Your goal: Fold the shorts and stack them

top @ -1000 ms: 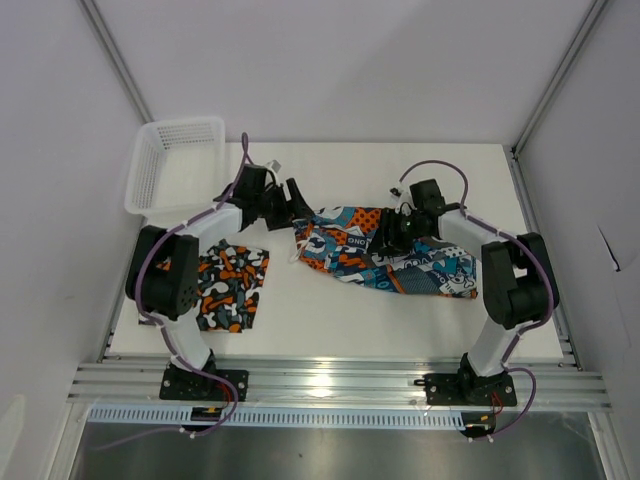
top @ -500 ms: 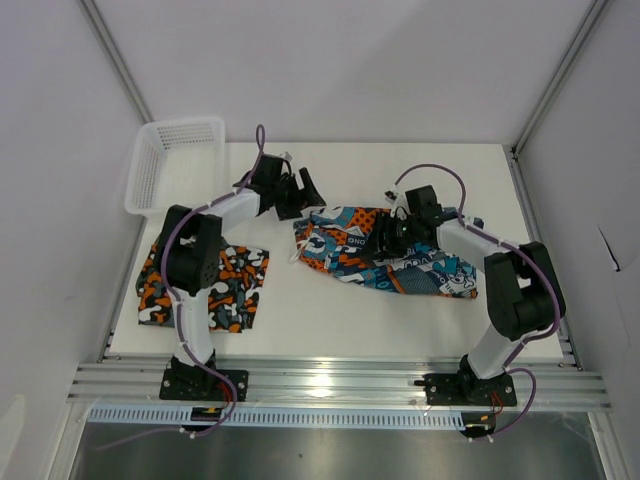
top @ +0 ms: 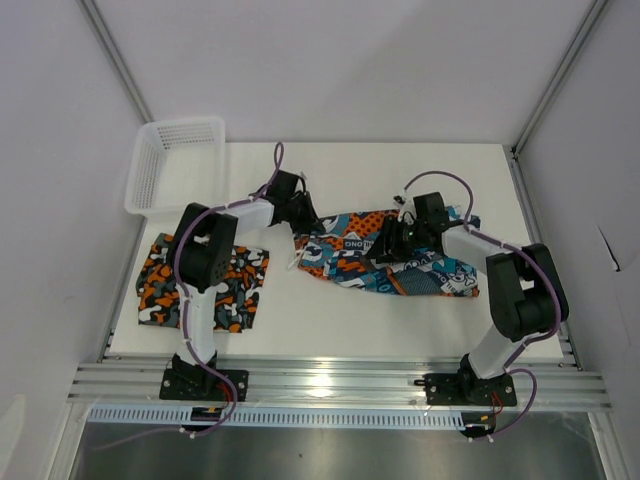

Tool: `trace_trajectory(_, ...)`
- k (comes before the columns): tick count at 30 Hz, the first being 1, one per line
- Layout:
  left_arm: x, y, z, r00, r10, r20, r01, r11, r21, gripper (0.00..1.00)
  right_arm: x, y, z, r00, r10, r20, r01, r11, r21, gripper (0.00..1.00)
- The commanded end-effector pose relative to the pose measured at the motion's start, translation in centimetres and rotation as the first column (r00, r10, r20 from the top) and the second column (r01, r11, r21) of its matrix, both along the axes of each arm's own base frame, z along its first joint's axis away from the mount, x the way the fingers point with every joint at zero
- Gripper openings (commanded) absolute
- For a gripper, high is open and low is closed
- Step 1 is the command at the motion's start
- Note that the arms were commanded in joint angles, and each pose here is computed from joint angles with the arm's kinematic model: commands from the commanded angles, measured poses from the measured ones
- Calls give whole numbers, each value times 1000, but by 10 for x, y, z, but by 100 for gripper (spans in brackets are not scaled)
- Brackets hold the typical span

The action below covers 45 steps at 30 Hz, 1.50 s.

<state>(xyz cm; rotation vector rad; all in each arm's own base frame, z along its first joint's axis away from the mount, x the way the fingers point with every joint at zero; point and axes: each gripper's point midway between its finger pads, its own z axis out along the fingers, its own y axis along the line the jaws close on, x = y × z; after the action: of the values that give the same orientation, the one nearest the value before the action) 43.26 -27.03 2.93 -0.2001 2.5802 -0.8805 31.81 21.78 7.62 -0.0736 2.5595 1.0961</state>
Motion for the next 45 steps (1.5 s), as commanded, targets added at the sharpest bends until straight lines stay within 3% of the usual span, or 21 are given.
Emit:
trace_trajectory(1, -4, -3, 36, 998, -14, 60, 17, 999, -47, 0, -2, 21, 17, 994, 51, 98, -53, 999, 11, 48)
trace_trajectory(7, -8, 2, 60, 999, 7, 50, -2, 996, -94, 0, -18, 73, 39, 949, 135, 284, -118, 990, -74, 60)
trace_trajectory(10, -7, 12, 72, 998, 38, 52, -32, 993, -117, 0, -24, 101, 58, 899, 166, 405, -118, 983, -141, 59)
trace_trajectory(12, -13, 18, 73, 998, 58, 40, -52, 989, -142, 0, -13, 107, 58, 892, 139, 430, -56, 978, -201, 59)
trace_trajectory(13, -12, 18, 88, 995, 65, 79, -51, 985, -165, 0, -16, 112, 54, 897, 152, 416, -63, 973, -220, 65)
trace_trajectory(19, -31, 51, 81, 985, 167, 44, -160, 980, -116, 0, -10, 132, 34, 881, 174, 440, -7, 935, -355, 91)
trace_trajectory(22, -40, 64, 70, 977, 213, 19, -209, 970, -122, 0, -10, 136, 22, 886, 156, 436, 20, 928, -372, 93)
trace_trajectory(26, -45, 70, 61, 970, 240, 38, -232, 962, -141, 0, 3, 128, 22, 886, 40, 463, 119, 944, -309, 90)
trace_trajectory(28, -51, 73, 53, 971, 237, 38, -230, 963, -139, 0, 19, 121, 36, 878, -54, 476, 165, 967, -194, 86)
trace_trajectory(33, -58, 82, 56, 963, 243, 115, -227, 964, -139, 0, 31, 94, 53, 920, -87, 383, 103, 994, -21, 87)
trace_trajectory(35, -66, 92, 47, 956, 267, 125, -255, 961, -106, 0, 26, 94, 57, 935, -40, 352, 38, 999, 13, 88)
trace_trajectory(45, -91, 141, 19, 877, 452, 161, -457, 889, -4, 0, 23, 76, 10, 972, -30, 233, 51, 995, -86, 89)
